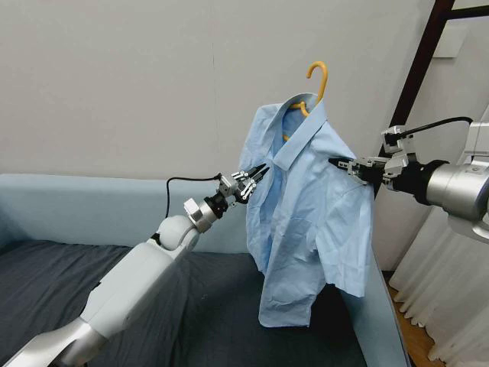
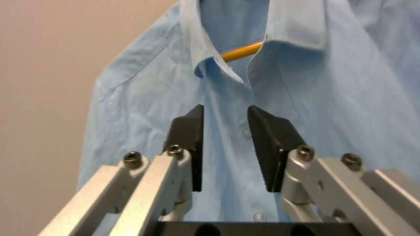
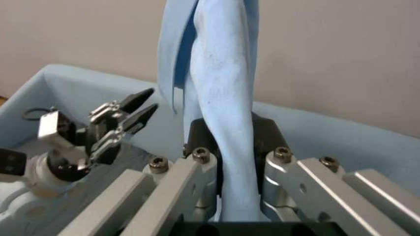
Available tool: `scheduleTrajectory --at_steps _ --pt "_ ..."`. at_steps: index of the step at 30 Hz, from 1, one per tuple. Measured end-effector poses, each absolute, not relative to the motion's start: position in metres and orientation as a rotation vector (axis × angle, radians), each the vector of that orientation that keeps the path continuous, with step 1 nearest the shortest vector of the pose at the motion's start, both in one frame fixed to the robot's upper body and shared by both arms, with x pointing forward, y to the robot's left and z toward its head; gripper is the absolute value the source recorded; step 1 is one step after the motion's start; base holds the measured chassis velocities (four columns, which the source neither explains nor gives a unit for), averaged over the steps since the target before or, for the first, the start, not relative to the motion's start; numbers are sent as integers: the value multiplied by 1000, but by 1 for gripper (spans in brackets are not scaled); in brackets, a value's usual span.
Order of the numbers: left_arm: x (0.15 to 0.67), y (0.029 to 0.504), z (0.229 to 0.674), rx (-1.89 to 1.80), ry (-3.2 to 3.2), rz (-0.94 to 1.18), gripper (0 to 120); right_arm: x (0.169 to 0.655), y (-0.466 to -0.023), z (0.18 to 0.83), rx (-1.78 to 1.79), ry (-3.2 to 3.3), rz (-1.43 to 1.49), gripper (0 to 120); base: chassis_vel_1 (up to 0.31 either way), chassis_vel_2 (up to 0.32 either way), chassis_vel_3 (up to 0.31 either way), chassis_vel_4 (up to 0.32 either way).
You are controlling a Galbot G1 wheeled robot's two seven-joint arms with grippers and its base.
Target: Pick up the clothes from the sofa and hang them on the clothes hanger.
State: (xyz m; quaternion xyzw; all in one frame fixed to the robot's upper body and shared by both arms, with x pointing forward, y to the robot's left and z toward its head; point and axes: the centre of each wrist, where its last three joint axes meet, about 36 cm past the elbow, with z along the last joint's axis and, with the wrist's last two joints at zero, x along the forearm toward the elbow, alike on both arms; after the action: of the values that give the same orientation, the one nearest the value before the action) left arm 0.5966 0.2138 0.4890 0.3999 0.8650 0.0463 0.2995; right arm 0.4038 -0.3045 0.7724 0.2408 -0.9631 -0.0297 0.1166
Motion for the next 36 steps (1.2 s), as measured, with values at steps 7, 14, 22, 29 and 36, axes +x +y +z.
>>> scheduleTrajectory --at_steps 7,14,22,29,36 --pt "549 268 456 1031 2337 38 63 405 -307 766 643 -2815 -75 7 0 0 0 0" --pt "492 289 435 740 2559 -99 85 408 -306 758 616 -2817 -61 7 0 0 0 0" --pt "431 294 412 538 2652 -140 100 437 -303 756 561 -2890 -81 7 0 0 0 0" --pt "397 293 396 487 2696 -135 100 465 -295 761 508 -2923 -86 7 0 0 0 0" --pt "382 288 387 445 2717 -124 100 490 -286 811 277 -3019 -84 7 0 0 0 0"
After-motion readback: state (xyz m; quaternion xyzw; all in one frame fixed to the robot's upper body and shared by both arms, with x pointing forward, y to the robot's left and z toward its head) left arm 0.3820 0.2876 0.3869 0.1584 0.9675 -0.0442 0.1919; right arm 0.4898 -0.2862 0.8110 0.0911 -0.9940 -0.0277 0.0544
